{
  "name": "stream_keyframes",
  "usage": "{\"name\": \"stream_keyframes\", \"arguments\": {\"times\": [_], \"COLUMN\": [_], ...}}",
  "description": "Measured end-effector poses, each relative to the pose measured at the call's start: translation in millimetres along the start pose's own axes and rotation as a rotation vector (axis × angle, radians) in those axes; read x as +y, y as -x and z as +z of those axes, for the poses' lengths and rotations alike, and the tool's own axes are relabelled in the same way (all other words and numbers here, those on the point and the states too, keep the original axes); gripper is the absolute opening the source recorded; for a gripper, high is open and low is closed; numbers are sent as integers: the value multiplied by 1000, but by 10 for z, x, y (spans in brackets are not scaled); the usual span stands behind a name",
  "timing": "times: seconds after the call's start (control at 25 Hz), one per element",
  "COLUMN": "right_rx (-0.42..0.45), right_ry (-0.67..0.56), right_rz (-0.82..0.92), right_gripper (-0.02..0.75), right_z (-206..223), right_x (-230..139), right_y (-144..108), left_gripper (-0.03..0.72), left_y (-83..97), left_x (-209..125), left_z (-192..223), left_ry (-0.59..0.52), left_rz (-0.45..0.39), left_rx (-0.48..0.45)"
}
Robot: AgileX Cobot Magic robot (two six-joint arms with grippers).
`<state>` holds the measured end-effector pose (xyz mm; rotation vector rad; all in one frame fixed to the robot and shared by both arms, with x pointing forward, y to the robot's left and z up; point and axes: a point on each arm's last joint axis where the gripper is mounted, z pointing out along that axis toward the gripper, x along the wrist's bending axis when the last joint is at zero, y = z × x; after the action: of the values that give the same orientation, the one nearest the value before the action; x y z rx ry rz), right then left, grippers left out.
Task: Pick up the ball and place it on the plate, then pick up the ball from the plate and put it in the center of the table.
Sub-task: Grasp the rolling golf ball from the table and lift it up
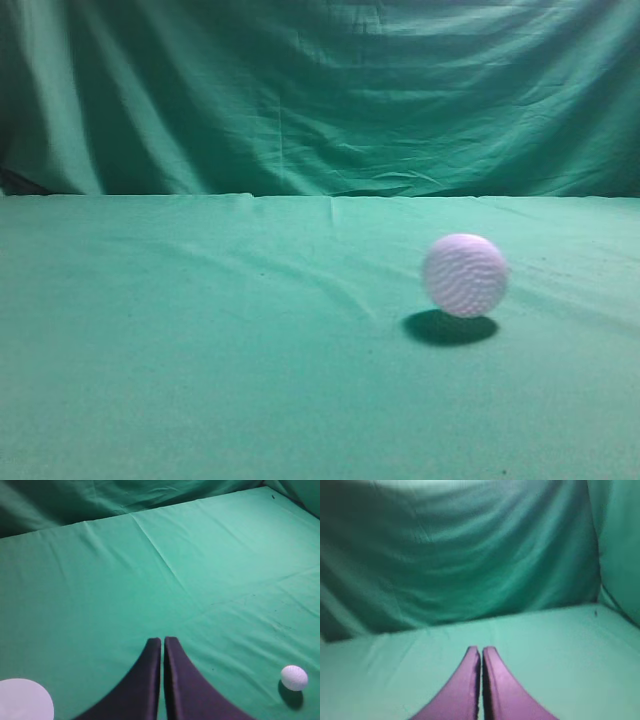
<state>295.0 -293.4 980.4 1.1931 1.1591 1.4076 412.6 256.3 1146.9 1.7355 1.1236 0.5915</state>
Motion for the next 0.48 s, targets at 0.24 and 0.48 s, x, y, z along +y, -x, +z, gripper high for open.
{"name": "stream_keyframes", "arguments": {"times": [0.24,0.48], "right_rx": [6,-37], "right_ry": [41,-127], "right_rz": [0,-24], "right_gripper": [0,0], "right_z": [-7,-64], "right_x": [106,460], "right_y": [-14,-35], "left_gripper": [0,0], "left_y": [154,186], "left_x": [-438,-816], "left_z": [-313,-390], "left_ry": [95,92], "left_rz": [31,111], "left_rx": [63,120]}}
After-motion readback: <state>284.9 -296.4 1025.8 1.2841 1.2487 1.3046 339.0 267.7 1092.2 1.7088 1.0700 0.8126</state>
